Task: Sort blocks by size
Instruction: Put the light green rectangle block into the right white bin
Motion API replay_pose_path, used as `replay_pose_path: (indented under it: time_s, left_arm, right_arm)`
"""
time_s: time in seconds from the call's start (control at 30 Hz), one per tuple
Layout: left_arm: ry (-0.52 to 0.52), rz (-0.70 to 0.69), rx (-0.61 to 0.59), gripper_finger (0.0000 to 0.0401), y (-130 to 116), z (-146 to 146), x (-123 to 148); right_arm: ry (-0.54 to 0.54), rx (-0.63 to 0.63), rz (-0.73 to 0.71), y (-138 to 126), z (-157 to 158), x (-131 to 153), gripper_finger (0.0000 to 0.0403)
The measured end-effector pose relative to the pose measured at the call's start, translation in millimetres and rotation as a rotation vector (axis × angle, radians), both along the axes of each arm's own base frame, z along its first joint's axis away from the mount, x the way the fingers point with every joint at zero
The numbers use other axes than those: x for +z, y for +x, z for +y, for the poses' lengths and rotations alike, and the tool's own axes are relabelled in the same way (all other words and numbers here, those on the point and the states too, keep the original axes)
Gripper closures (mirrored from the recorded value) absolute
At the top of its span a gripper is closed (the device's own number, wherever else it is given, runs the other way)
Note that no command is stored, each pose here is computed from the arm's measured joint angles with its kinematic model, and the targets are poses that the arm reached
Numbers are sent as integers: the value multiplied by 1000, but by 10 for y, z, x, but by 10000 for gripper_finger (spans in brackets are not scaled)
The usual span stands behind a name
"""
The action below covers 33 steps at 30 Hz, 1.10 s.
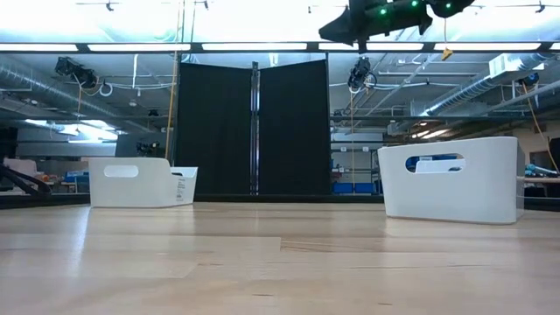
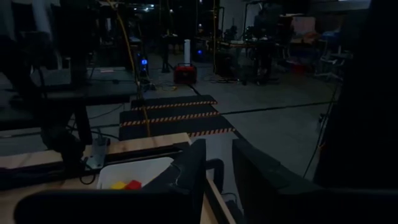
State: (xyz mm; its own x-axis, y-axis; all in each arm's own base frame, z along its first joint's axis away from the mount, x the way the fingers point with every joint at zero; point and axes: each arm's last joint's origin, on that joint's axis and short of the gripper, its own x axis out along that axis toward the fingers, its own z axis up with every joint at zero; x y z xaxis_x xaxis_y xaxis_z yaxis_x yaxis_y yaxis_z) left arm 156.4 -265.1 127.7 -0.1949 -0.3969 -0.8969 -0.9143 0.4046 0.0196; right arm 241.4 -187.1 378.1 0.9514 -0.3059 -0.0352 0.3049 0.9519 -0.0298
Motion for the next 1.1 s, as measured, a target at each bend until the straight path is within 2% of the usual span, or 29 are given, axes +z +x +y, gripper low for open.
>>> replay_pose_path:
  time_s: [0.63,0.93,1.1]
  left_arm:
    - [95,-101,-11,293,-14,28,-21]
    - [118,-140,-15,291,60,83,-10]
    - [189,-197,-42,293,202,133,84]
  right_arm:
    - [0,34,0,61,82,0,316]
    - [-30,33,-37,55,87,80,321]
    - [-51,33,-61,16,117,142,326]
